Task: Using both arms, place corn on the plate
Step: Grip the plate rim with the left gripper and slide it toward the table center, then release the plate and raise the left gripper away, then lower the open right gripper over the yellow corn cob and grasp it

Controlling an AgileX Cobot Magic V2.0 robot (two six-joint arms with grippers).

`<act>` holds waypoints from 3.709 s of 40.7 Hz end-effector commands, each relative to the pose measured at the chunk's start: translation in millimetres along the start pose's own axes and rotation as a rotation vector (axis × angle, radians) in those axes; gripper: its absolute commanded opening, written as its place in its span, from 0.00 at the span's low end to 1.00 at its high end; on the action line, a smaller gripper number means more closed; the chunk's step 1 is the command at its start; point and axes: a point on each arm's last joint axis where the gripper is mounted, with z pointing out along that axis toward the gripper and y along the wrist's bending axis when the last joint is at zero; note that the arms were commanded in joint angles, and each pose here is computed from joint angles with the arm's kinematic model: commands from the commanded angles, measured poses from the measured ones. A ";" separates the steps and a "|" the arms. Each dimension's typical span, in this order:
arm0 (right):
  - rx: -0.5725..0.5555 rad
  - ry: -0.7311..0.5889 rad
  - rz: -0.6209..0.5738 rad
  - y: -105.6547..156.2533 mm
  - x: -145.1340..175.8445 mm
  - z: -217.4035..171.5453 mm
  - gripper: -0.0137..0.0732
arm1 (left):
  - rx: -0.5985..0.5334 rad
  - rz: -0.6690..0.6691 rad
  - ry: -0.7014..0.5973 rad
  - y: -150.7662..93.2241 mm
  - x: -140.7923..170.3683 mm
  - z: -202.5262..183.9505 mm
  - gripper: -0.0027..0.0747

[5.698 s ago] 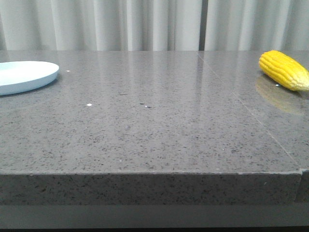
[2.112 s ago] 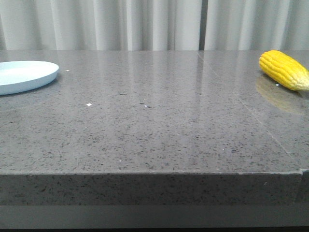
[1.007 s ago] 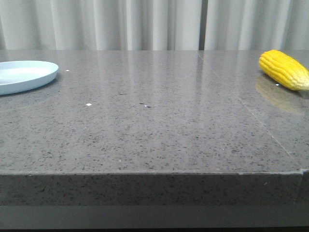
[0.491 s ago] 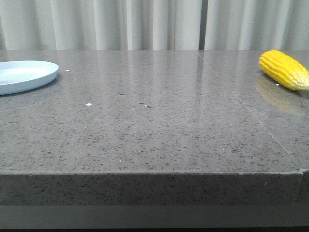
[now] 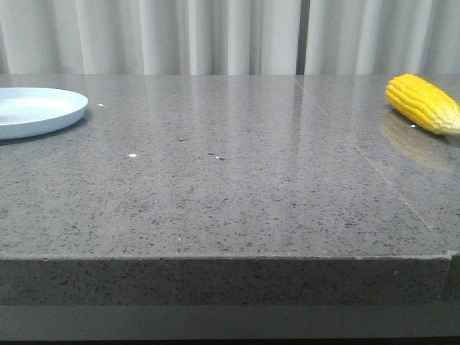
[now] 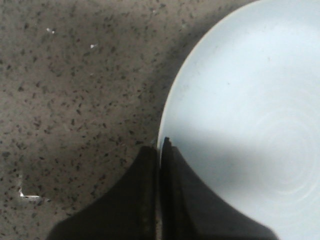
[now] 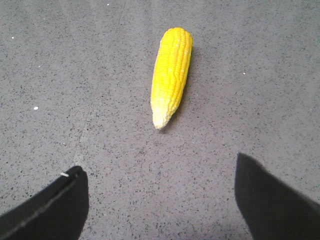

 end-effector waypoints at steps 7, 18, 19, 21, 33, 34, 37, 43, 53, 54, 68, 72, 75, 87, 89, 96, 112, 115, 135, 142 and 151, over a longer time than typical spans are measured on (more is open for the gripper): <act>-0.001 -0.094 -0.013 0.7 -14.1 -3.1 0.87 | 0.181 0.118 -0.130 -48.6 -23.6 -57.0 0.01; -0.001 -0.094 -0.013 0.7 -14.1 -3.1 0.87 | 0.300 0.260 -0.126 -119.8 -21.9 -58.4 0.01; -0.001 -0.094 -0.013 0.7 -14.1 -3.1 0.87 | 0.318 0.266 -0.119 -126.3 -20.7 -56.2 0.01; -0.001 -0.094 -0.013 0.7 -14.1 -3.1 0.87 | 0.346 0.289 -0.107 -140.4 -17.3 -53.2 0.01; -0.001 -0.094 -0.013 0.7 -14.1 -3.1 0.87 | 0.419 0.403 -0.032 -202.6 1.7 -18.9 0.01; -0.001 -0.094 -0.013 0.7 -14.1 -3.1 0.87 | 0.416 0.407 -0.026 -204.9 2.5 -13.9 0.01; -0.001 -0.094 -0.013 0.7 -14.1 -3.1 0.87 | 0.423 0.417 -0.005 -211.7 5.6 -4.7 0.01; -0.001 -0.094 -0.013 0.7 -14.1 -3.1 0.87 | 0.426 0.429 0.036 -218.6 10.8 10.7 0.01; -0.001 -0.094 -0.013 0.7 -14.1 -3.1 0.87 | 0.406 0.448 0.071 -216.2 13.4 15.5 0.34; -0.001 -0.094 -0.013 0.7 -14.1 -3.1 0.87 | 0.405 0.449 0.073 -216.0 13.6 15.5 0.38; -0.001 -0.094 -0.013 0.7 -14.1 -3.1 0.87 | 0.259 0.646 0.016 -227.1 10.2 -42.3 0.62; -0.001 -0.094 -0.013 0.7 -14.1 -3.1 0.87 | 0.130 0.699 -0.045 -235.2 18.3 -72.3 0.62; -0.001 -0.094 -0.013 0.7 -14.1 -3.1 0.87 | 0.068 0.721 -0.090 -242.3 25.8 -93.1 0.62; -0.001 -0.094 -0.013 0.7 -14.1 -3.1 0.87 | 0.114 0.734 -0.246 -249.7 71.4 -162.0 0.62; -0.001 -0.094 -0.013 0.7 -14.1 -3.1 0.87 | 0.129 0.723 -0.268 -246.4 79.2 -167.8 0.62; -0.001 -0.094 -0.013 0.7 -14.1 -3.1 0.87 | 0.158 0.716 -0.317 -222.1 112.7 -183.0 0.62; -0.001 -0.094 -0.013 0.8 -14.1 -3.1 0.87 | 0.190 0.707 -0.421 -160.9 190.0 -203.0 0.62; -0.001 -0.094 -0.013 0.8 -14.1 -3.1 0.87 | 0.194 0.705 -0.439 -152.3 200.6 -206.2 0.62; -0.003 0.072 -0.080 1.7 -32.0 20.8 0.90 | 0.204 0.699 -0.474 -139.5 215.7 -214.8 0.62; -0.040 0.108 -0.018 5.3 -50.2 49.1 0.90 | 0.204 0.699 -0.474 -139.5 215.7 -214.8 0.62; -0.034 0.166 -0.018 4.6 -72.2 88.6 0.90 | 0.204 0.699 -0.474 -139.5 215.7 -214.8 0.61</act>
